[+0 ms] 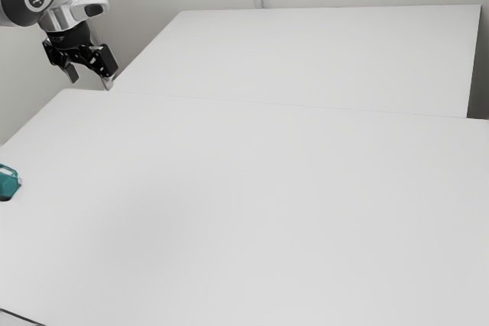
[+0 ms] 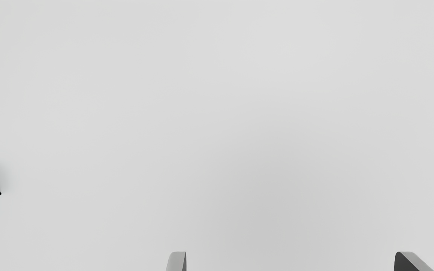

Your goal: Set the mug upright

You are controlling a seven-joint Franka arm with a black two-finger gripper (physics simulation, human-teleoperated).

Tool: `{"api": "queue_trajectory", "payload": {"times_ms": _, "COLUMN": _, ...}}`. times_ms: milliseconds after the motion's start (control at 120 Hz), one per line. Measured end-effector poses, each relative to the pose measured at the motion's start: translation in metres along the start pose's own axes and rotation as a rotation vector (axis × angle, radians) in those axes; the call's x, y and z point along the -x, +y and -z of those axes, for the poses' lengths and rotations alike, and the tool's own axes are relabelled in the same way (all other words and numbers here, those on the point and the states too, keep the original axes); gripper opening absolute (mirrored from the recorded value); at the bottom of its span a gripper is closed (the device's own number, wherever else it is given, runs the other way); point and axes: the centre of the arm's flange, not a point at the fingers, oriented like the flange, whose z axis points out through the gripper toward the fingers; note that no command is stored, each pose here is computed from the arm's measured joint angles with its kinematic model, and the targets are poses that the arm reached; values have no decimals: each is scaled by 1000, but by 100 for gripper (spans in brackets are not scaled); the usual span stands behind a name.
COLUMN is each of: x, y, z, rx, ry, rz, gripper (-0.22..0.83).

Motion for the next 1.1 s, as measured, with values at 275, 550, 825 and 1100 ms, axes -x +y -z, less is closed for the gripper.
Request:
{"api": "queue_trajectory", "payload": {"times_ms": 275, "x": 2, "y": -3, "z": 1, "rx": 0, "ry": 2, "rz": -13, "gripper": 62}}
{"api": "queue_trajectory", "payload": {"times_ms": 550, "x": 10, "y": -96, "z": -52, "rx": 81, "ry": -64, "rz": 182, "gripper": 61}}
{"api": "queue_trajectory", "payload": {"times_ms": 825, "x": 96, "y": -232, "z": -123, "rx": 267, "ry": -140, "rz": 467, "gripper": 62}}
{"api": "queue_trajectory", "payload": {"times_ms": 1100, "x": 193, "y": -346, "z": -210, "rx": 424, "ry": -169, "rz": 568, "gripper": 62}}
